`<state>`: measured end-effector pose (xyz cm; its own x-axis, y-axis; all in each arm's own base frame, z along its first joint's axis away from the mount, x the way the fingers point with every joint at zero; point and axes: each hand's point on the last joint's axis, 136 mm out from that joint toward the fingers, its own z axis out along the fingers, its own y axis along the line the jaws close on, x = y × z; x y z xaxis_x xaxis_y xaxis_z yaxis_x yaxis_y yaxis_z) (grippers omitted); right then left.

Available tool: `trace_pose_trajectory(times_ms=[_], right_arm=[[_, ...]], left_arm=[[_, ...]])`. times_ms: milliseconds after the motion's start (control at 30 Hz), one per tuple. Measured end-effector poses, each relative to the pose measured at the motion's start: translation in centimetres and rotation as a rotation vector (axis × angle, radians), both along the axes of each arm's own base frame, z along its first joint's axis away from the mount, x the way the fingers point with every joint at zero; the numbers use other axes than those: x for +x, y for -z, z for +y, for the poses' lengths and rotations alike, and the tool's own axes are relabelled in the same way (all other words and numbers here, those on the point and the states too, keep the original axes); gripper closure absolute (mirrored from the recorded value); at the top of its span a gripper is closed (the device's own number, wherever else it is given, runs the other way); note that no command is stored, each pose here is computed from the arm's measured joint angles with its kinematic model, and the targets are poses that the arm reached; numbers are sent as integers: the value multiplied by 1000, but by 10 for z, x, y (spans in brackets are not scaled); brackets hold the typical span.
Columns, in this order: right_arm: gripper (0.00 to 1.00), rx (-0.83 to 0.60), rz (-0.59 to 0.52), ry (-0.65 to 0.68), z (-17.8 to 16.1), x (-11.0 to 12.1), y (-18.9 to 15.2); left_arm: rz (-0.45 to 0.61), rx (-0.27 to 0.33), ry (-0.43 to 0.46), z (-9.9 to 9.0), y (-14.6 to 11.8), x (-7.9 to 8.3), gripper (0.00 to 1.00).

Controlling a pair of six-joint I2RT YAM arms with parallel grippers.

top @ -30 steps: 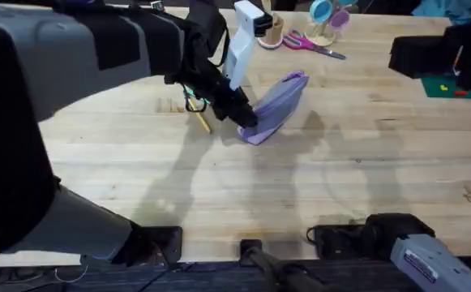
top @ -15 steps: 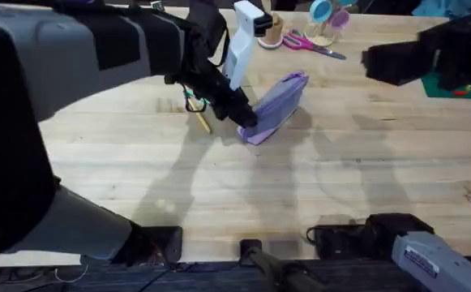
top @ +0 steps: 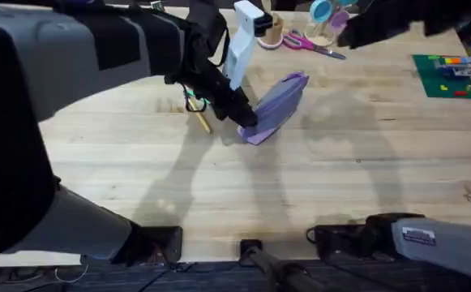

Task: Unzip the bag, pick up the pens from the table one at a time and place them inside, then zip the bag closed.

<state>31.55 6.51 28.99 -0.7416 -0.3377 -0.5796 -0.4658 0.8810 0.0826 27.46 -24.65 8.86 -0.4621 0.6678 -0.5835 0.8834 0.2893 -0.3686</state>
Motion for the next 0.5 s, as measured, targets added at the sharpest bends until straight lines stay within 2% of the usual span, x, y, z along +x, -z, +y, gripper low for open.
trace_pose_trajectory(times_ms=[233,400,500], right_arm=[[8,-41,120,-166,30,19,23],[6,-52,164,-188,32,33,44],[6,-53,152,-193,33,40,46]], left_arm=[[-2,-1,0,0,0,0,957],[-2,-1,0,0,0,0,957],[-2,-1,0,0,0,0,957]])
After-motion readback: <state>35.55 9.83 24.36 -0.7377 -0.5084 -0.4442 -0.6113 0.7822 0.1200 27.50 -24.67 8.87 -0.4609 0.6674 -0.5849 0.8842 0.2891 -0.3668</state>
